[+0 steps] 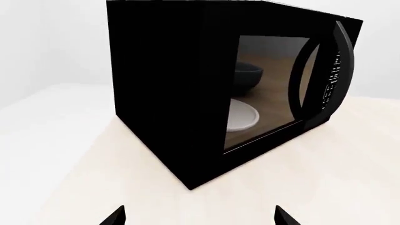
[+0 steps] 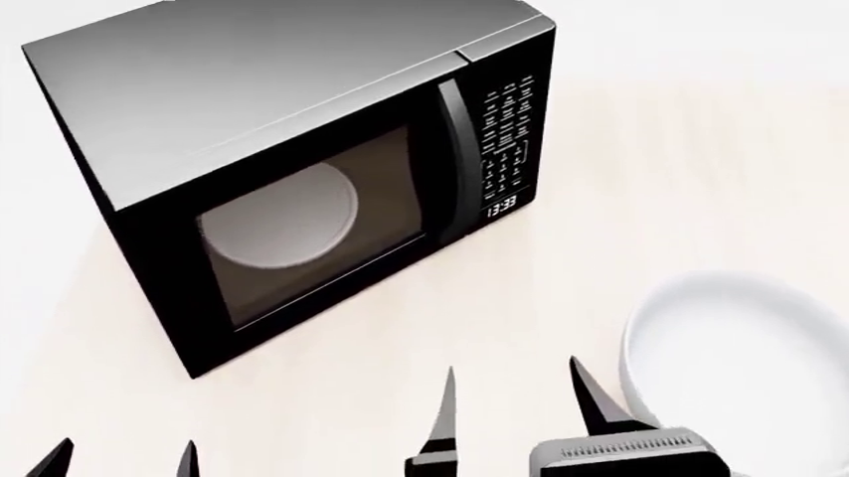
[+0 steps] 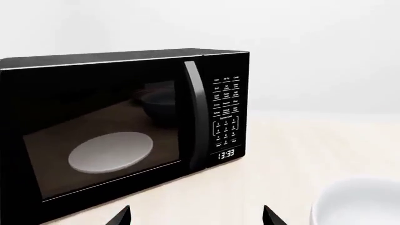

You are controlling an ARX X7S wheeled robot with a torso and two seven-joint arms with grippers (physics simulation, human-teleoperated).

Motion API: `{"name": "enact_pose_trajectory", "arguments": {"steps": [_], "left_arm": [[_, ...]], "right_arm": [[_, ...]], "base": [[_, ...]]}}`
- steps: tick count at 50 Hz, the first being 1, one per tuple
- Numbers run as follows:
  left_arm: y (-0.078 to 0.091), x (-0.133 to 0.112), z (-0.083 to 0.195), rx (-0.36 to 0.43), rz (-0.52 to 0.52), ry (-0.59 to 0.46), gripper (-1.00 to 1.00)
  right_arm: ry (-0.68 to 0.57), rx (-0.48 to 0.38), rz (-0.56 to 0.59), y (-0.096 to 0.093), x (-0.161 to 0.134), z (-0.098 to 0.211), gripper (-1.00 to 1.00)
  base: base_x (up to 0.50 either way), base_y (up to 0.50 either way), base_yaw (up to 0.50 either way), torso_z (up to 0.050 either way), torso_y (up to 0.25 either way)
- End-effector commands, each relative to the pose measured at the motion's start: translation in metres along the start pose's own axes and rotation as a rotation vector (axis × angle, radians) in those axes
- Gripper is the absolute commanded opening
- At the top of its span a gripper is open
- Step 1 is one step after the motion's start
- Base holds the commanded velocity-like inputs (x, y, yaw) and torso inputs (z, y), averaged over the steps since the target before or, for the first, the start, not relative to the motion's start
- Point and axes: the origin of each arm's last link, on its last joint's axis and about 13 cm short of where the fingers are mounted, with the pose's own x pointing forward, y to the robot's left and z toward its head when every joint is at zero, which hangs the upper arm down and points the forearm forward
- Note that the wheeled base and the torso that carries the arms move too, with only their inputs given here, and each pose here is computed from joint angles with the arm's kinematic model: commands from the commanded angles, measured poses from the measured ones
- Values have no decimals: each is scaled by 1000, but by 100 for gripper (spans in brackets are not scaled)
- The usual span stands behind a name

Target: Open the microwave.

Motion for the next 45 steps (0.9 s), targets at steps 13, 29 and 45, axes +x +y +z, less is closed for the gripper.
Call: {"name": "enact_pose_trajectory", "arguments": {"steps": [13,29,45], "left_arm": [[0,1,-1,1,1,2,100],[2,0,5,-25,4,-10,100],[3,-2,8,-31,6,-19,100]], "right_arm": [[-17,-91,14,-2,36,30,100],[-35,-144,-1,-5,66,63,100],[-33,-180,-26,-11,92,77,100]], "base": [[0,0,0,10,-168],[0,0,0,8,-137],[0,0,0,0,0]]}}
